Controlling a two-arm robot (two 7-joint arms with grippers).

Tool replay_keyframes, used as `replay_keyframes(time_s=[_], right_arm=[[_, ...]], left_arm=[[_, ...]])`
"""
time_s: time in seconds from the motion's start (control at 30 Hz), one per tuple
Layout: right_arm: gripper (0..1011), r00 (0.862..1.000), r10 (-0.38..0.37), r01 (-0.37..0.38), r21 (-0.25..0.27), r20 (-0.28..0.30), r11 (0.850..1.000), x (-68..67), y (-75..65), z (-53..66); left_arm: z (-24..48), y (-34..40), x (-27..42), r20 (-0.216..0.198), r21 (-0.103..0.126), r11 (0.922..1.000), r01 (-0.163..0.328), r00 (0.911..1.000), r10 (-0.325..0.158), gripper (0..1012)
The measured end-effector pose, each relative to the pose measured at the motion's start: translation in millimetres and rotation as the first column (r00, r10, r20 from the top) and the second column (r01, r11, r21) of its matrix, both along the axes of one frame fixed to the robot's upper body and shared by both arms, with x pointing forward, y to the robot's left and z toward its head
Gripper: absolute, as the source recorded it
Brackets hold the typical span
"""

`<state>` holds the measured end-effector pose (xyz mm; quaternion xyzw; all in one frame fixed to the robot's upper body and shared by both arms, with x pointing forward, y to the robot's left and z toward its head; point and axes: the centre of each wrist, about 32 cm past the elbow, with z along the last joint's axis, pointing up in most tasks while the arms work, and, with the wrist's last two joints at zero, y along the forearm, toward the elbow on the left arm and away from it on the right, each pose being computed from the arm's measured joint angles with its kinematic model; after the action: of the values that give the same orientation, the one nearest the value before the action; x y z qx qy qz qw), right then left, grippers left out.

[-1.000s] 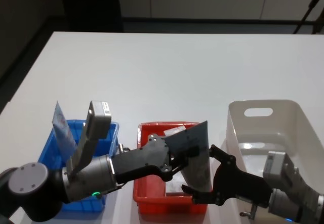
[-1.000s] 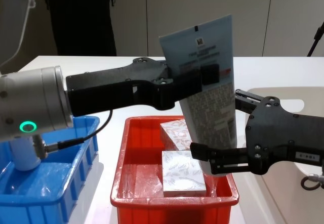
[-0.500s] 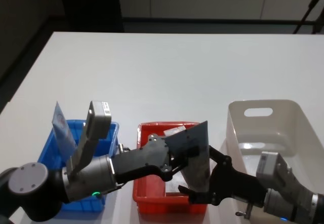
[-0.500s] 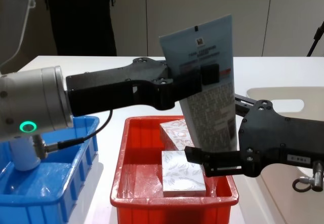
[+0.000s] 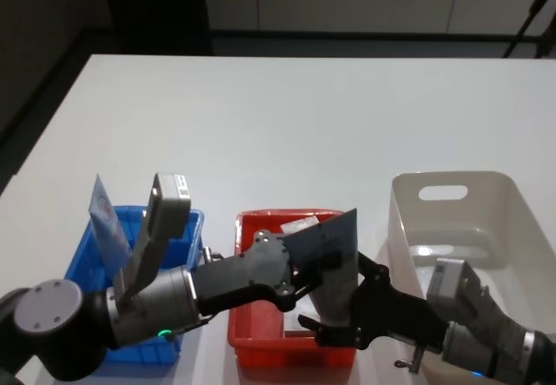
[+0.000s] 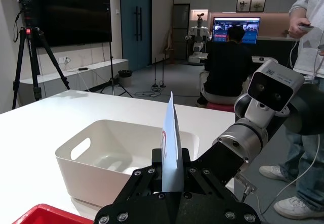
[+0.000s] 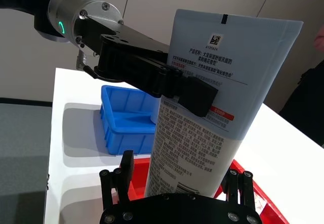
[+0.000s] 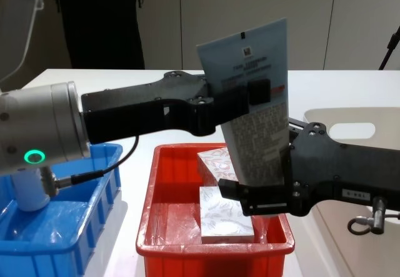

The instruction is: Bimanual collaborative sorting of washing and personal care products

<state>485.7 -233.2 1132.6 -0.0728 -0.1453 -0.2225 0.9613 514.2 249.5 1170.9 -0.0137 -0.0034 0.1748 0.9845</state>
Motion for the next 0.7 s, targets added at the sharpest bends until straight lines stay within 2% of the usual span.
replay_keyframes(time_s=[0.57, 0.7], right_arm=[[1001, 1.0, 0.0, 0.0, 0.0, -0.001, 1.0, -0.2, -0.4, 0.0], [943, 1.0, 0.0, 0.0, 0.0, -0.001, 1.0, -0.3, -0.6, 0.0]], left_arm=[[0.0, 0.0, 0.0, 0.0, 0.0, 1.0, 0.0, 1.0, 0.0, 193], [0.0, 0.0, 0.0, 0.0, 0.0, 1.0, 0.0, 1.0, 0.0, 193]])
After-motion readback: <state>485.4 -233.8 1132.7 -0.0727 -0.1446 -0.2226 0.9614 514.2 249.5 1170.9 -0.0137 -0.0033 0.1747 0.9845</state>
